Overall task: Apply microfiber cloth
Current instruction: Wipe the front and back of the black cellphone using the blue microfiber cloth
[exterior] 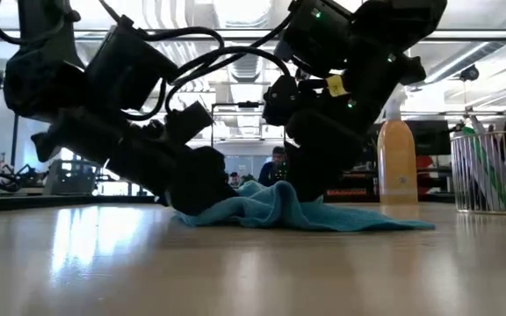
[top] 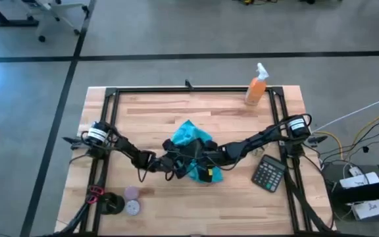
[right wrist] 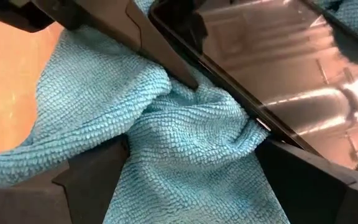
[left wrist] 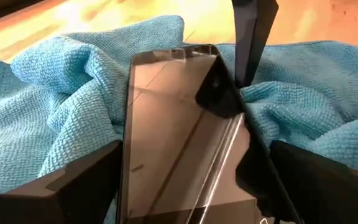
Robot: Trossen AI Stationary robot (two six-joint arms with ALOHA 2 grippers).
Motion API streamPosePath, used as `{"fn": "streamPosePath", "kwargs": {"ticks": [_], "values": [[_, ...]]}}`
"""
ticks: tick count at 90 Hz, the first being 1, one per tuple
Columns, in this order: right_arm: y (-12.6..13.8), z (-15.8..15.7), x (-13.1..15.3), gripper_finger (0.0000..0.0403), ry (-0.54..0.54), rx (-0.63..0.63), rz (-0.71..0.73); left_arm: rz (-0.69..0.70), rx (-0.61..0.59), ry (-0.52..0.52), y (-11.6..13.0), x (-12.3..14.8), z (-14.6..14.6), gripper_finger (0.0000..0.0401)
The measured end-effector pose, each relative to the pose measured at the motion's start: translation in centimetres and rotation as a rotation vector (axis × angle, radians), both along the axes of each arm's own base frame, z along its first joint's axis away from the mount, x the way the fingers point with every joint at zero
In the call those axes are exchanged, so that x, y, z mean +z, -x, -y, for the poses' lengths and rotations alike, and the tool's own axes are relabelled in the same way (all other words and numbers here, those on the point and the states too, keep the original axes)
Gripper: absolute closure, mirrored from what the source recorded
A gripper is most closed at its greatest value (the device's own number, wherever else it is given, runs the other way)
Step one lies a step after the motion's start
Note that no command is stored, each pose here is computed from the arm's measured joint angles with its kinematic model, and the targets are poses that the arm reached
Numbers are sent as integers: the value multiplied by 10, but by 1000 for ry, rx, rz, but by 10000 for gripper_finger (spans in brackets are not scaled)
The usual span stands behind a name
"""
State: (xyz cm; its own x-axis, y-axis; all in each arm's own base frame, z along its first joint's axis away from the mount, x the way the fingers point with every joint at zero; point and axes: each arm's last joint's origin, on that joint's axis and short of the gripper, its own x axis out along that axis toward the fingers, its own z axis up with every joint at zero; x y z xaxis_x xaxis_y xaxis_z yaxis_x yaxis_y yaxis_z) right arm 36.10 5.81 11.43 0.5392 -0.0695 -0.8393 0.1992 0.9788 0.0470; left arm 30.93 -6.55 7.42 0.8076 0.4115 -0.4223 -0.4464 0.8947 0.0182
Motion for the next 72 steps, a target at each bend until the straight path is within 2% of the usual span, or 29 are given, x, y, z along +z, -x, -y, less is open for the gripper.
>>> {"fn": "streamPosePath", "kwargs": {"ticks": [15, 28, 39, 51, 72], "values": [[0, 0, 1, 53, -1, 0, 2, -20, 0, 27, 2, 1, -3, 18], [-2, -1, 10, 53, -9, 10, 19, -25, 2, 64, 1, 1, -7, 74], [-1, -1, 15, 53, -9, 27, 20, -36, -26, 57, 2, 6, -7, 75], [2, 0, 14, 53, -1, 28, -10, -75, -78, -4, 6, 20, -8, 75], [8, 2, 7, 53, 6, -1, -30, -42, -96, -56, 17, 66, -12, 75]]}}
